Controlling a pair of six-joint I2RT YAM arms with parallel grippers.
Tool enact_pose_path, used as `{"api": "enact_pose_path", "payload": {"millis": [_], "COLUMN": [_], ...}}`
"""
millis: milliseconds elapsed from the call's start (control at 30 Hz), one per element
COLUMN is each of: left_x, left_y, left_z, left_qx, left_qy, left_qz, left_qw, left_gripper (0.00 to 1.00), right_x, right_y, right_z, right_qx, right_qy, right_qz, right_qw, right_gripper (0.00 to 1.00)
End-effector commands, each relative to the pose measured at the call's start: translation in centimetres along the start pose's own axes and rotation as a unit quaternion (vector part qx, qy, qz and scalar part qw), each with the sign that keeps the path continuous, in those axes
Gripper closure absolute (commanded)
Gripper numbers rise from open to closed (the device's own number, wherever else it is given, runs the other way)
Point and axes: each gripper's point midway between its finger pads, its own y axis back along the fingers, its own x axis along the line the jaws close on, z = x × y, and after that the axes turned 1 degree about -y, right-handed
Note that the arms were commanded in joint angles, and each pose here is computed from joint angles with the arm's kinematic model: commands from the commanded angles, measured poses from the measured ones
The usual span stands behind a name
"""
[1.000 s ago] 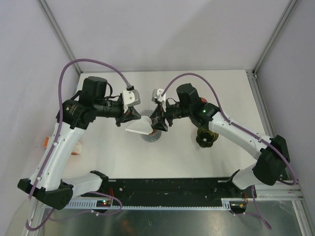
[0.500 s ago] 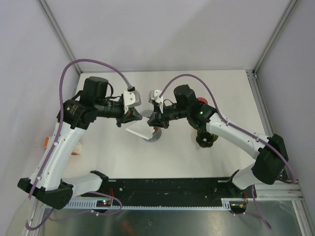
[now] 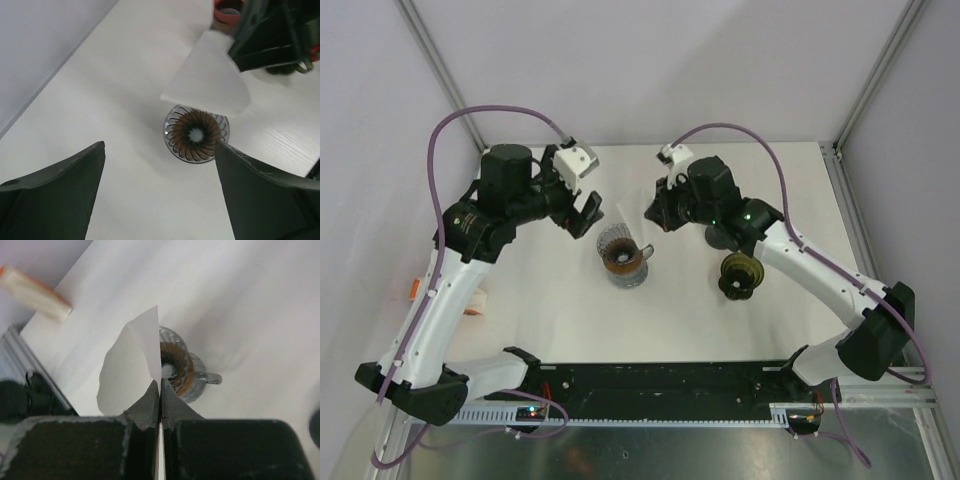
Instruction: Place the coffee filter in the dripper
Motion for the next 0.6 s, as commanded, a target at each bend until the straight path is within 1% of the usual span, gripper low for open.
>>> {"api": "enact_pose_path", "payload": {"millis": [0, 67, 167, 200, 267, 467, 567], "left_x": [3.4, 2.8, 2.0, 1.7, 1.4, -0.1, -0.9], "left_y": [0.0, -0.9, -2.2, -2.6, -3.4, -5.9, -6.7], "left_z": [2.1, 1.5, 1.1, 1.2, 1.3, 2.0, 2.6], "left_qx": [-0.029, -0.017, -0.002, 0.0, 0.005, 0.002, -0.004], "left_qy": [0.078, 0.083, 0.072, 0.066, 0.054, 0.038, 0.034], "left_qz": [0.107, 0.107, 0.114, 0.117, 0.128, 0.129, 0.122], "left_qw": [0.991, 0.991, 0.991, 0.991, 0.99, 0.991, 0.992], "left_gripper": [0.06, 0.07, 0.06, 0.03, 0.01, 0.0, 0.0], "right_x": [-2.5, -2.0, -1.8, -2.0, -2.4, -2.3, -2.2], "right_y": [1.7, 1.1, 0.6, 0.5, 0.5, 0.6, 0.2], "right_z": [2.8, 3.0, 3.7, 3.9, 4.1, 4.8, 4.8], "right_qx": [-0.045, -0.063, -0.093, -0.1, -0.113, -0.156, -0.161], "right_qy": [-0.127, -0.152, -0.18, -0.186, -0.197, -0.243, -0.251], "right_qz": [-0.138, -0.142, -0.152, -0.158, -0.173, -0.167, -0.161], "right_qw": [0.981, 0.976, 0.967, 0.965, 0.958, 0.943, 0.941], "right_gripper": [1.0, 1.0, 1.0, 1.0, 1.0, 1.0, 1.0]}}
